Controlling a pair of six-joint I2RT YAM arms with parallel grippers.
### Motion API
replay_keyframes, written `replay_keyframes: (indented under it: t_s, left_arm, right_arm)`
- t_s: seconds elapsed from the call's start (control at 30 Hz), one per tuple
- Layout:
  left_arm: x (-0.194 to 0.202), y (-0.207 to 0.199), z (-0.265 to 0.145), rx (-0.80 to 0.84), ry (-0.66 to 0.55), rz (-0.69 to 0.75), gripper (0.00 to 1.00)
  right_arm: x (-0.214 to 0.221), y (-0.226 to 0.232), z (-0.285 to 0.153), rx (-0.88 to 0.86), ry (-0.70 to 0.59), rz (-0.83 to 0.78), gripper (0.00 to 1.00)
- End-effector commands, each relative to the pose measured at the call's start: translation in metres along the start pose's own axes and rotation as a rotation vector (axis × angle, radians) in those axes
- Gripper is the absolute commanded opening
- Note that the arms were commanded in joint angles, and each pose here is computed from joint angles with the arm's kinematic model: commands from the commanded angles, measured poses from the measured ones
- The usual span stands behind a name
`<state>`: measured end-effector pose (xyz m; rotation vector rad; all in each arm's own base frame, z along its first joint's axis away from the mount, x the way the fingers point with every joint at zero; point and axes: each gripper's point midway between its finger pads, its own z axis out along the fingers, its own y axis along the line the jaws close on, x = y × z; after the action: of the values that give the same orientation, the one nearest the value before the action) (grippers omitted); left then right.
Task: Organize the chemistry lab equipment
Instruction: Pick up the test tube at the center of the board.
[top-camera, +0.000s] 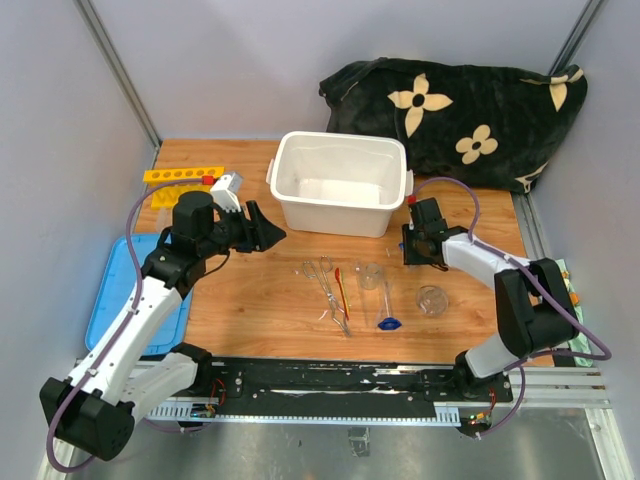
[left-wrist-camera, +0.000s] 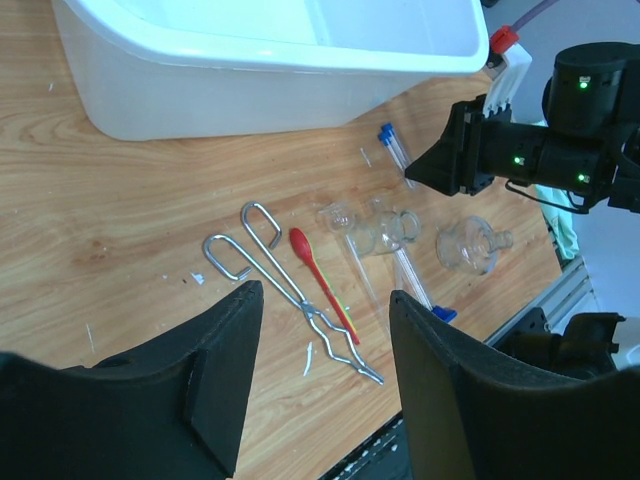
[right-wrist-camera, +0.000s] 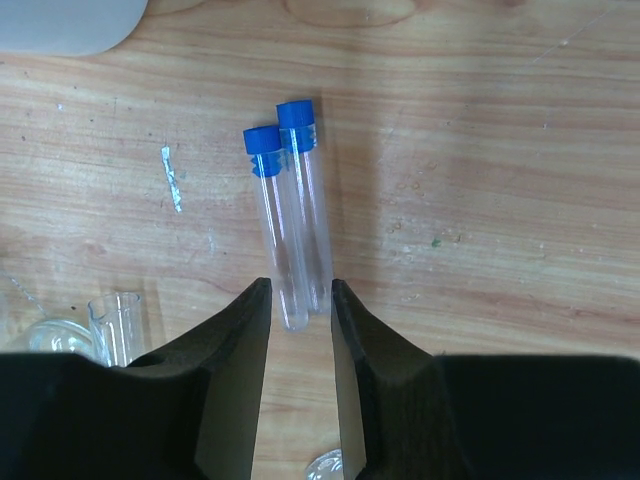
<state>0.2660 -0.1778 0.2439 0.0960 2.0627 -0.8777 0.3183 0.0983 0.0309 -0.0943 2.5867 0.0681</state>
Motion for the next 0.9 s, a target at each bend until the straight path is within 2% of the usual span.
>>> replay_keyframes:
  t_s: [0.0,0.2,0.87]
  left_arm:
    - [0.006,-0.004,0.002,0.028,0.021,-0.007,0.58]
    - [0.009,-0.004,0.004,0.038,0.027,-0.011,0.58]
    - [0.013,-0.002,0.004,0.037,0.034,-0.017,0.58]
  right_arm:
    - [-0.005,-0.006,-0.010,0.004,-0.037,0.021,0.32]
    - [-0.011,-0.016,-0.016,0.051,-0.062,0.025,0.32]
    - [-0.007,-0.020,0.008,0.054,-0.025,0.037,0.31]
